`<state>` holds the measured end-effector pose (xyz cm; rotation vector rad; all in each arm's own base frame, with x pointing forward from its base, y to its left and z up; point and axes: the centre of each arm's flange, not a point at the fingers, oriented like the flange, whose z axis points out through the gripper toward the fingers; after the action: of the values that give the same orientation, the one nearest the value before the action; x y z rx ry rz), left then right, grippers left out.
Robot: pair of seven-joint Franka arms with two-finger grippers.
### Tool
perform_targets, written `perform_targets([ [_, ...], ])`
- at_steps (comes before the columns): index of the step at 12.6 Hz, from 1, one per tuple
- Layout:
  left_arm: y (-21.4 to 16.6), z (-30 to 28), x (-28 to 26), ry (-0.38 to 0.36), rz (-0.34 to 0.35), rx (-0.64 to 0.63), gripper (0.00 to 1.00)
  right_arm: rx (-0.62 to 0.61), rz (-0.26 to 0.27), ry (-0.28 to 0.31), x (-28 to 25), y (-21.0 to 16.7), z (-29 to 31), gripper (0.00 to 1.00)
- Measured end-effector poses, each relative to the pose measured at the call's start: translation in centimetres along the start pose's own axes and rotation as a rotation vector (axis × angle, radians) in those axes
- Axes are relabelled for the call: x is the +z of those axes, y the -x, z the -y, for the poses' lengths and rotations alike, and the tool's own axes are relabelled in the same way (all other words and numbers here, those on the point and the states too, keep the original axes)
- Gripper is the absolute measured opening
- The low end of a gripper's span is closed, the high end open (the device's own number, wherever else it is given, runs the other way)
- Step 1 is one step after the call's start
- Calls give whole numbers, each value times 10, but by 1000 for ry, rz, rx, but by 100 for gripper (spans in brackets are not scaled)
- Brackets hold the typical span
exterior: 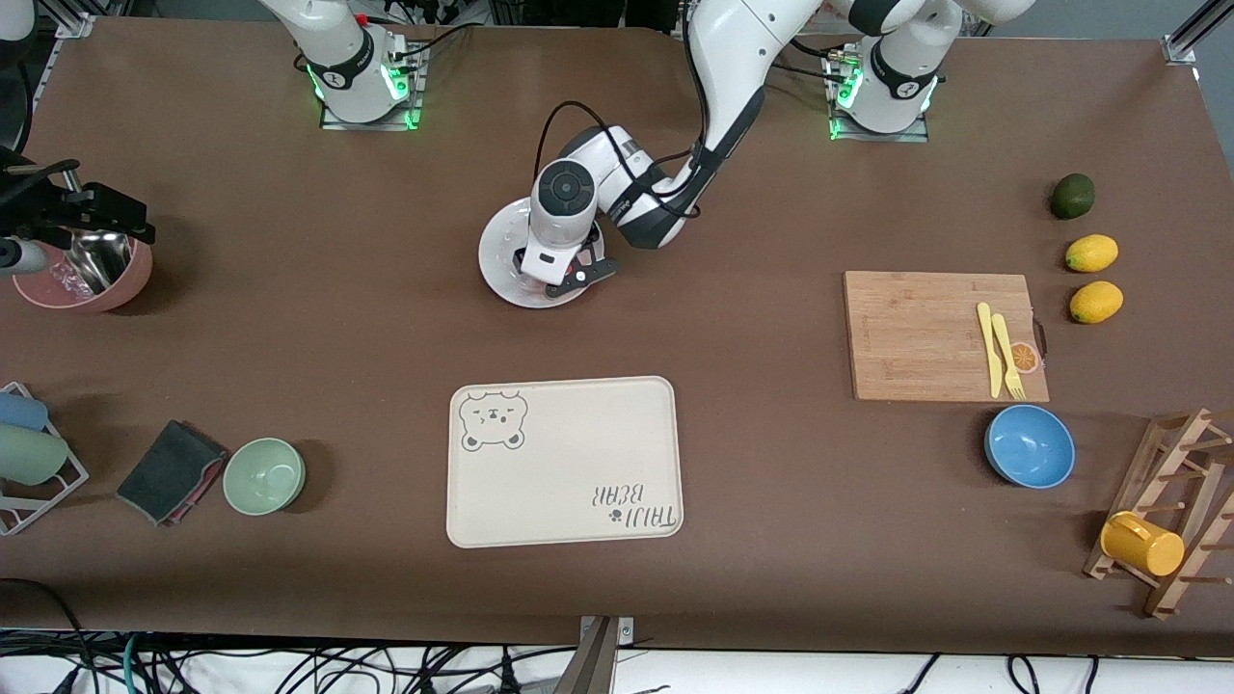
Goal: Place orange and plate with both arms
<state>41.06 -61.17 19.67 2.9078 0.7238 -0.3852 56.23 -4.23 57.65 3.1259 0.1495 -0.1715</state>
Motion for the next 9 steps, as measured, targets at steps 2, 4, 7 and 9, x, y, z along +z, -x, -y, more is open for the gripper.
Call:
perform_targets([
  [2, -3, -2, -6, 1, -14, 6, 100, 0, 0, 0, 0, 0, 0, 100],
  [4, -17, -3, -27, -12, -31, -7, 100, 0, 0, 0, 0, 0, 0, 100],
  [7, -65, 10, -91, -46, -39, -75, 100, 0, 0, 0, 0, 0, 0, 100],
  [9, -119, 37, -136, -84, -16, -93, 100, 0, 0, 0, 0, 0, 0, 100],
])
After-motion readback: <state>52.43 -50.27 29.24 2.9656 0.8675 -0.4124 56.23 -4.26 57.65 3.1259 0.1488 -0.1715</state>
